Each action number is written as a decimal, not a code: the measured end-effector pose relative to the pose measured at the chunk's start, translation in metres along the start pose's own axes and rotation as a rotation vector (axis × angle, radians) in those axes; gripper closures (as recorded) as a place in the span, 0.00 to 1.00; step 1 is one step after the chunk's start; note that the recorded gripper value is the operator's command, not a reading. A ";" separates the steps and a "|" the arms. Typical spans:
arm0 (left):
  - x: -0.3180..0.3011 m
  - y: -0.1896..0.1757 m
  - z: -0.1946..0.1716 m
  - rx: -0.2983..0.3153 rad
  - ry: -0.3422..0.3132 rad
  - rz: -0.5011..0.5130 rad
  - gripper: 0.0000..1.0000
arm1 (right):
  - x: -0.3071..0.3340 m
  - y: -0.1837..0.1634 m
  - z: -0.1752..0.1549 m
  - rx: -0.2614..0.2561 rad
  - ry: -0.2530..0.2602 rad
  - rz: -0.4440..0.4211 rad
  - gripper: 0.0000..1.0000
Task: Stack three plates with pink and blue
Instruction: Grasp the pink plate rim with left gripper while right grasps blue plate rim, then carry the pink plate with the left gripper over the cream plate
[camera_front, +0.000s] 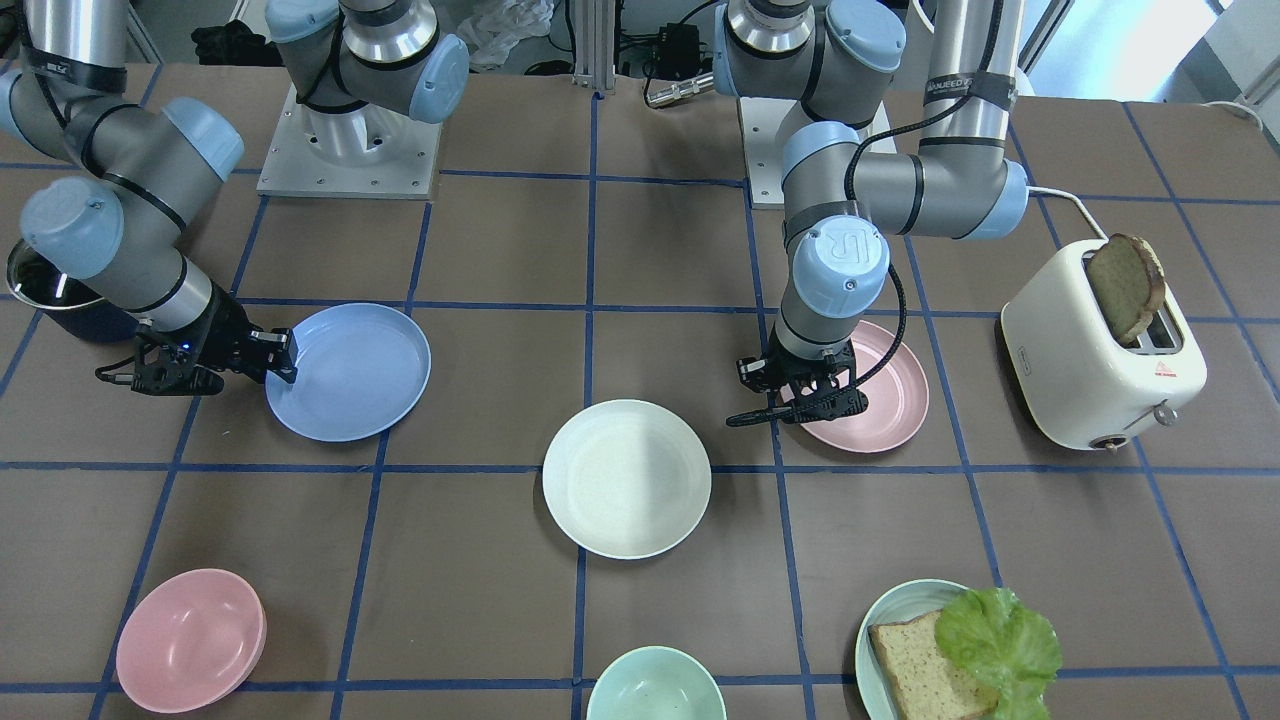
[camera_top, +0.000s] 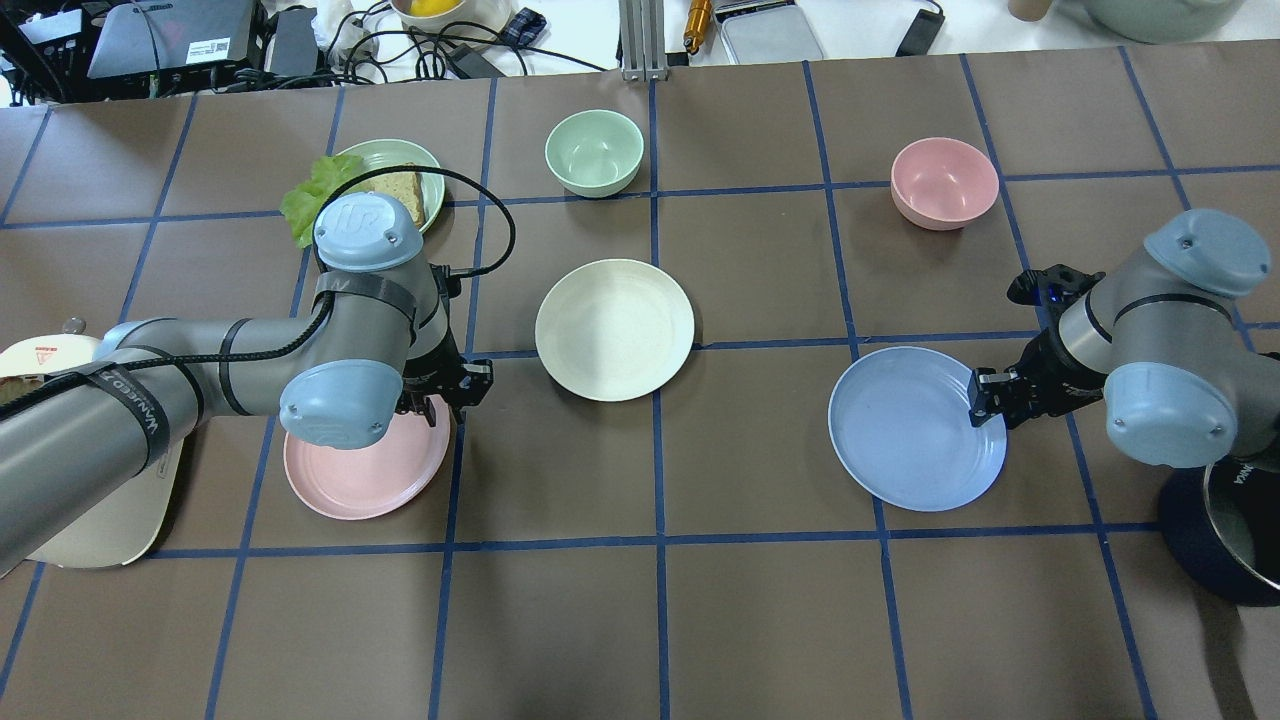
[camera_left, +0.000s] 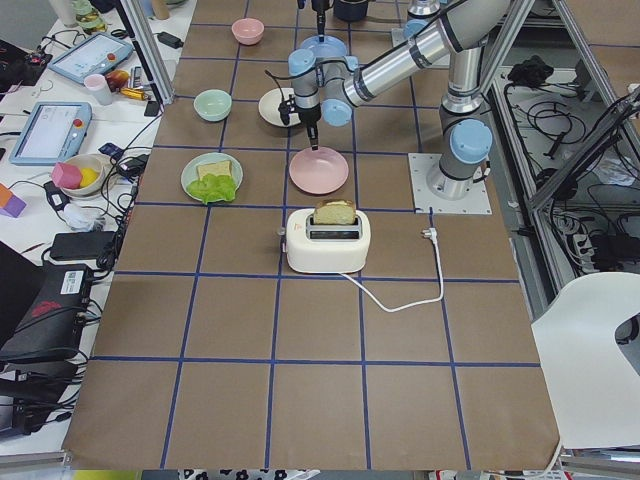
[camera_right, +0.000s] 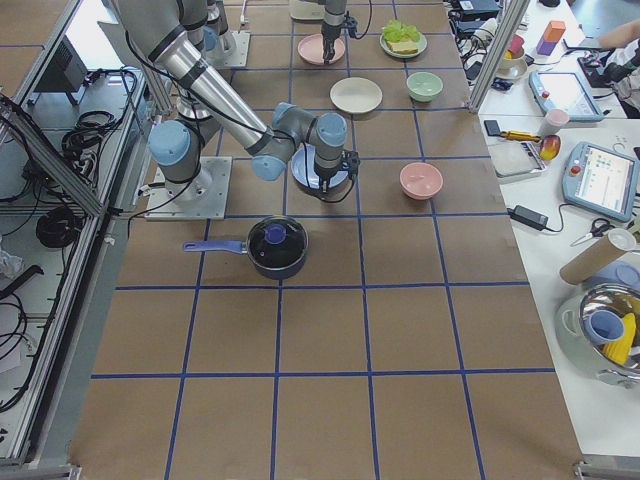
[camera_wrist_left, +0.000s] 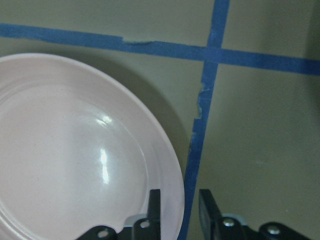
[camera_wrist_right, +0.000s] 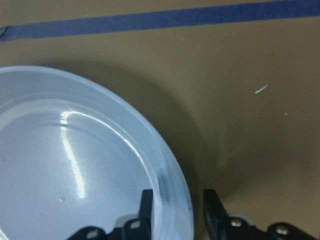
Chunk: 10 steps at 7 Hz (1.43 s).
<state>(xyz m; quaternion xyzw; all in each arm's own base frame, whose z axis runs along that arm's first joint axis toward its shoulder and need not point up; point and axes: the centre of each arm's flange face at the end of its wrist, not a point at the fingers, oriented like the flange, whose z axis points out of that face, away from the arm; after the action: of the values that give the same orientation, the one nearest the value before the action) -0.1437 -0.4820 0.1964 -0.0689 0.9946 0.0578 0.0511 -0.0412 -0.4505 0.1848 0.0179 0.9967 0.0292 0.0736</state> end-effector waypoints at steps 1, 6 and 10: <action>0.001 -0.002 0.003 0.001 -0.001 0.001 0.72 | 0.000 0.000 0.000 -0.001 -0.001 0.002 1.00; -0.003 -0.009 0.011 0.003 -0.052 0.010 1.00 | -0.004 -0.016 -0.061 -0.017 -0.010 0.016 1.00; 0.002 -0.020 -0.010 0.020 -0.131 0.022 1.00 | -0.006 -0.041 -0.114 -0.001 -0.005 0.031 1.00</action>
<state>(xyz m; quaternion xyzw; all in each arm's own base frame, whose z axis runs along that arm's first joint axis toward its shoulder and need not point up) -0.1438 -0.5036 0.2035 -0.0535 0.9904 0.0528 0.1161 -0.0539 -0.4978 0.2961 0.0333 0.9961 0.0306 0.0754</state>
